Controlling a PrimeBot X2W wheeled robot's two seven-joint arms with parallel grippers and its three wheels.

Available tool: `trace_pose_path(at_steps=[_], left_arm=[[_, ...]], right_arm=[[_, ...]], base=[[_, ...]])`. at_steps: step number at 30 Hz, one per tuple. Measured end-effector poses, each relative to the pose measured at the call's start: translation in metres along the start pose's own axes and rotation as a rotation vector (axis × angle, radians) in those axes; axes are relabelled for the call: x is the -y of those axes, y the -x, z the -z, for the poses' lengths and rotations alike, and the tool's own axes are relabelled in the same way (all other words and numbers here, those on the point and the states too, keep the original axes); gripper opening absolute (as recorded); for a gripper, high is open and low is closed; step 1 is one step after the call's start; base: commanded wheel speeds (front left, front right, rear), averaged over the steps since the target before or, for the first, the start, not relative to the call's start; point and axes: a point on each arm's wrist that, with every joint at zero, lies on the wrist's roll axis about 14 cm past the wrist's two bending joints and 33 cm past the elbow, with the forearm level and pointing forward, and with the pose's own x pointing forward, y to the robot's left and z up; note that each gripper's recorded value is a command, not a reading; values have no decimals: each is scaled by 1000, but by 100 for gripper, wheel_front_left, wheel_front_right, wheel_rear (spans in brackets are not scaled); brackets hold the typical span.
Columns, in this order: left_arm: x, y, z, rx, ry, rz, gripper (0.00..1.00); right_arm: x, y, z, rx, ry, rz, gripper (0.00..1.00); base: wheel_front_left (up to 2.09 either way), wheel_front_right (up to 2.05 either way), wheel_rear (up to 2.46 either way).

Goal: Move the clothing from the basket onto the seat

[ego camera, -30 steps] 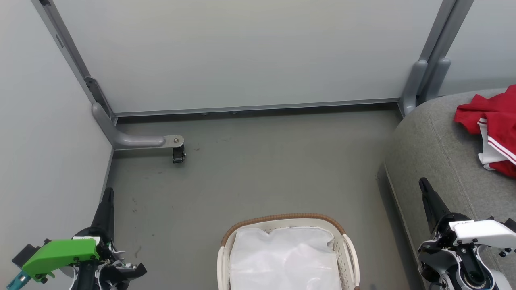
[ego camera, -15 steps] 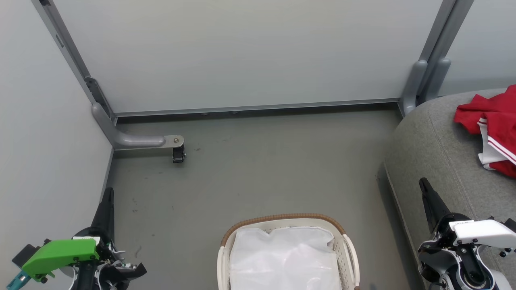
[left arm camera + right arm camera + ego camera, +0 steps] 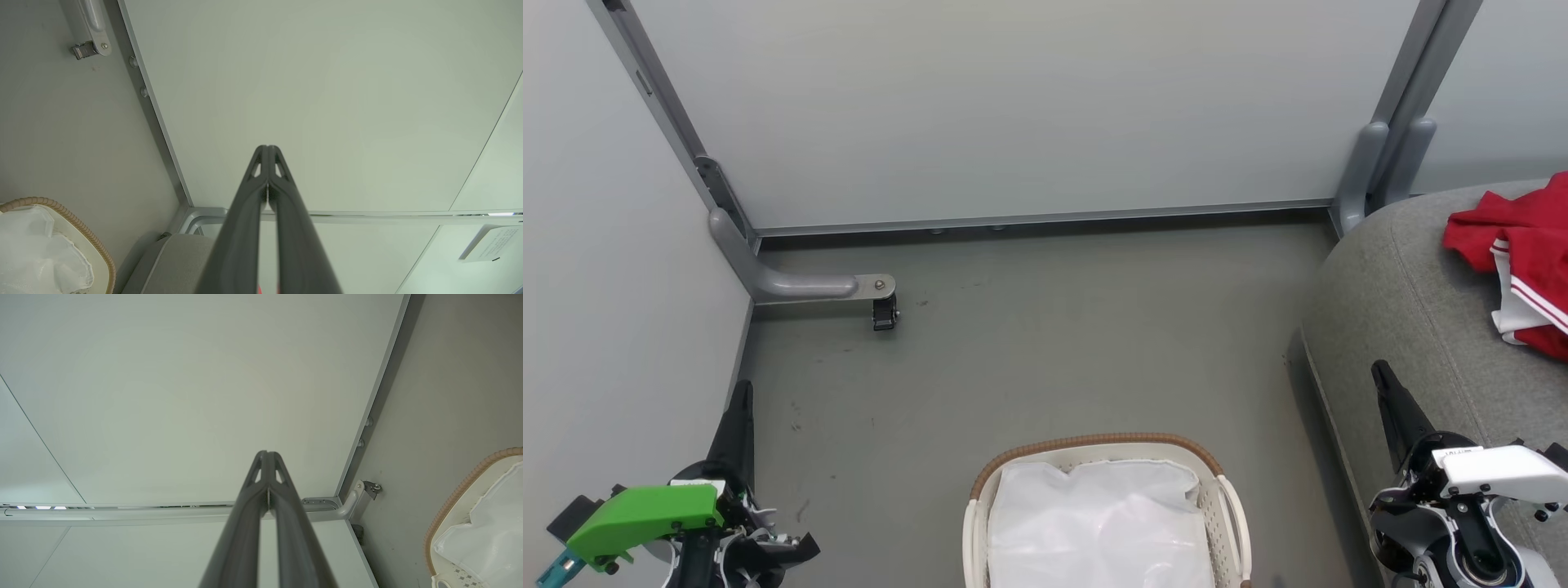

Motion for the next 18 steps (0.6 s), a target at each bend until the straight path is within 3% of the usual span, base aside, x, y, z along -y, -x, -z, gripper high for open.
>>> trace_pose_path(at_steps=[18], left_arm=[[0, 0, 0, 1, 0, 0, 0]], right_arm=[[0, 0, 0, 0, 0, 0, 0]], base=[[0, 0, 0]])
